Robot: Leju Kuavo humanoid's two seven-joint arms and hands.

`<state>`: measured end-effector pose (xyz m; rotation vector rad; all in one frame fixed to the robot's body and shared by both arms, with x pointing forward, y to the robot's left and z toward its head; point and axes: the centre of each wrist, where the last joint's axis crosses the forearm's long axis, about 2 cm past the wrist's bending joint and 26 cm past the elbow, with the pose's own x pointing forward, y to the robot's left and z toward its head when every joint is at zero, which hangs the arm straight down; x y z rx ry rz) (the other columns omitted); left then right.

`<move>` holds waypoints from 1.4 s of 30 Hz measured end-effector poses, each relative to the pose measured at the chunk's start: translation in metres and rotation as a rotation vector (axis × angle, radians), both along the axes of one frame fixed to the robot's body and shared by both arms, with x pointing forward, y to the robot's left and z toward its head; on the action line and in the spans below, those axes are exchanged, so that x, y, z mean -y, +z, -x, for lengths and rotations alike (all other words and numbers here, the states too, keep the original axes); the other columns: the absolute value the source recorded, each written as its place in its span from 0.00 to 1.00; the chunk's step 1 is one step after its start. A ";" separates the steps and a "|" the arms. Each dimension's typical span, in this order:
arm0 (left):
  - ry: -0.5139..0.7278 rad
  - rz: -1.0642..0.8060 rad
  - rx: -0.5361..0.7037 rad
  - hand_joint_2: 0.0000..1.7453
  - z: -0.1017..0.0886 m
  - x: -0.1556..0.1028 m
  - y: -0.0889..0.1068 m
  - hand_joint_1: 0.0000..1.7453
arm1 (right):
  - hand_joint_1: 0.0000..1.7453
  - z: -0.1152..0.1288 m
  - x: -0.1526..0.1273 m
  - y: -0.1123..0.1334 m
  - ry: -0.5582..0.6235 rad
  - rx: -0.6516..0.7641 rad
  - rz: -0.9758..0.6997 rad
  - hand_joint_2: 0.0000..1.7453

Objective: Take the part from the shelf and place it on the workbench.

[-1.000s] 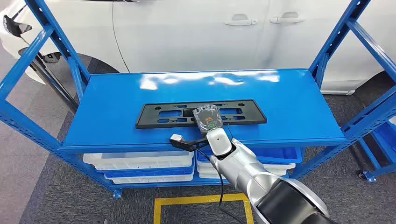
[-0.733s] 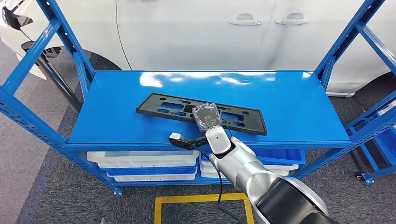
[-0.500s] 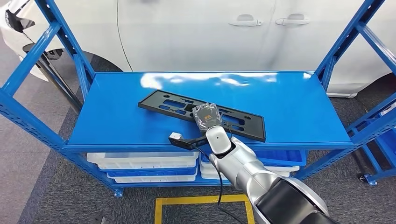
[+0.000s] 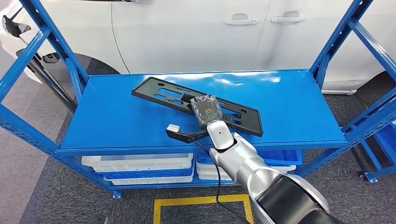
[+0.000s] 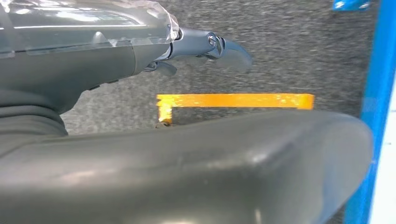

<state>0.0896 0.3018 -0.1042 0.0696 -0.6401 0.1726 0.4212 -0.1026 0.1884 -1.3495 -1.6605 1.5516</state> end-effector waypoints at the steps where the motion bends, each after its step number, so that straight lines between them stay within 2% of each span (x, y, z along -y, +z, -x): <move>1: 0.013 0.008 0.020 0.00 0.000 0.000 0.000 0.00 | 1.00 -0.002 -0.001 0.006 0.032 0.002 -0.057 1.00; 4: 0.084 0.061 0.113 0.00 0.001 -0.001 0.000 0.00 | 1.00 -0.005 -0.003 0.020 0.231 -0.091 -0.388 1.00; 6: 0.138 0.075 0.174 0.00 0.000 -0.002 0.000 0.00 | 1.00 -0.002 -0.005 0.031 0.446 -0.180 -0.779 1.00; 9: 0.190 0.066 0.232 0.00 0.002 -0.004 0.000 0.00 | 1.00 0.011 0.000 0.053 0.742 -0.239 -1.382 1.00; 11: 0.212 0.068 0.231 0.00 0.006 -0.005 -0.001 0.00 | 1.00 0.027 0.011 0.065 0.888 -0.279 -1.617 1.00; 13: 0.229 0.077 0.224 0.00 0.012 -0.006 -0.002 0.00 | 1.00 0.044 0.027 0.071 1.058 -0.293 -1.744 1.00; 15: 0.239 0.081 0.217 0.00 0.017 -0.006 -0.003 0.00 | 1.00 0.061 0.040 0.077 1.221 -0.280 -1.794 1.00; 18: 0.250 0.082 0.217 0.00 0.018 -0.006 -0.003 0.00 | 1.00 0.082 0.051 0.085 1.382 -0.253 -1.779 1.00; 21: 0.246 0.074 0.220 0.00 0.019 -0.007 -0.003 0.00 | 1.00 0.101 0.055 0.085 1.529 -0.302 -1.695 1.00; 23: 0.242 0.065 0.220 0.00 0.020 -0.007 -0.003 0.00 | 1.00 0.115 0.050 0.082 1.580 -0.352 -1.607 1.00; 29: 0.243 0.047 0.220 0.00 0.020 -0.009 -0.003 0.00 | 1.00 0.149 0.024 0.066 1.557 -0.452 -1.487 1.00; 36: 0.223 0.041 0.224 0.00 0.018 -0.009 -0.003 0.00 | 1.00 0.163 0.011 0.063 1.596 -0.499 -1.477 1.00; 42: 0.206 -0.007 0.151 0.00 0.023 -0.015 -0.004 0.00 | 1.00 0.187 -0.009 0.046 1.521 -0.525 -1.453 1.00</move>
